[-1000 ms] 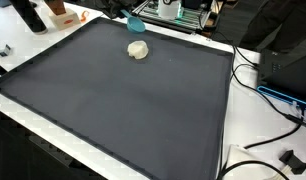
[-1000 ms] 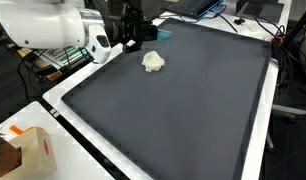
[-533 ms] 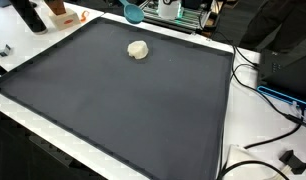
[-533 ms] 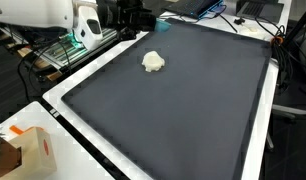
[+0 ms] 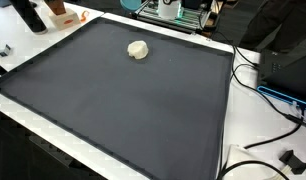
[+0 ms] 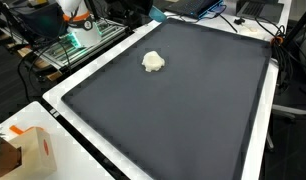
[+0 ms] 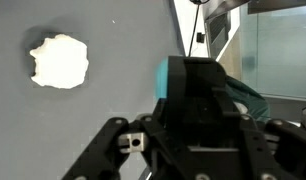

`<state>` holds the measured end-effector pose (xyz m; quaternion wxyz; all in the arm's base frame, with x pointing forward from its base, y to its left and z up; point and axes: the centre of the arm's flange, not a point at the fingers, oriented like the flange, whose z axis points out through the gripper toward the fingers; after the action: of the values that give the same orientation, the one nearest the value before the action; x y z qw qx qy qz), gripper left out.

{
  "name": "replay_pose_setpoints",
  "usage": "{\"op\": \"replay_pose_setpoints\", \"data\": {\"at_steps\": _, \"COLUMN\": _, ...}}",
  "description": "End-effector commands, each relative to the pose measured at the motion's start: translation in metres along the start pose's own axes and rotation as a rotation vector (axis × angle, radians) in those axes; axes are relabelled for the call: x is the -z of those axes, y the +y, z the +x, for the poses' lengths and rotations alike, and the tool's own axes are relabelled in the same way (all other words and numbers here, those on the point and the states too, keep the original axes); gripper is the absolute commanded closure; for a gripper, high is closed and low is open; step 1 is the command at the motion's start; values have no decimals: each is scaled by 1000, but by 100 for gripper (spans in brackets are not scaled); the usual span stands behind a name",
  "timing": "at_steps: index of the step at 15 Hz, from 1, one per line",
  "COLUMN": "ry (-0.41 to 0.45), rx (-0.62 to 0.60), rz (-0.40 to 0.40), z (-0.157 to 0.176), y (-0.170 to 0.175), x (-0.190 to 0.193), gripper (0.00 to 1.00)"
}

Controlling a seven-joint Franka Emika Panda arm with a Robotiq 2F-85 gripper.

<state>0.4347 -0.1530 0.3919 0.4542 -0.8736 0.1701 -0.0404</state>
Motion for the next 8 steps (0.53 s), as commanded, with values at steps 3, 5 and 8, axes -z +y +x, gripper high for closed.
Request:
{"op": "replay_pose_setpoints", "data": {"at_steps": 3, "ry": 61, "rx": -97, "rz": -215, "z": -28, "y": -53, "x": 9, "gripper": 75}}
{"op": "replay_pose_setpoints", "data": {"at_steps": 5, "ry": 96, "rx": -123, "rz": -294, "z": -31, "y": -67, "x": 10, "gripper": 75}}
{"op": "replay_pose_setpoints", "data": {"at_steps": 8, "ry": 131, "rx": -146, "rz": -400, "z": -37, "y": -86, "x": 8, "gripper": 75}}
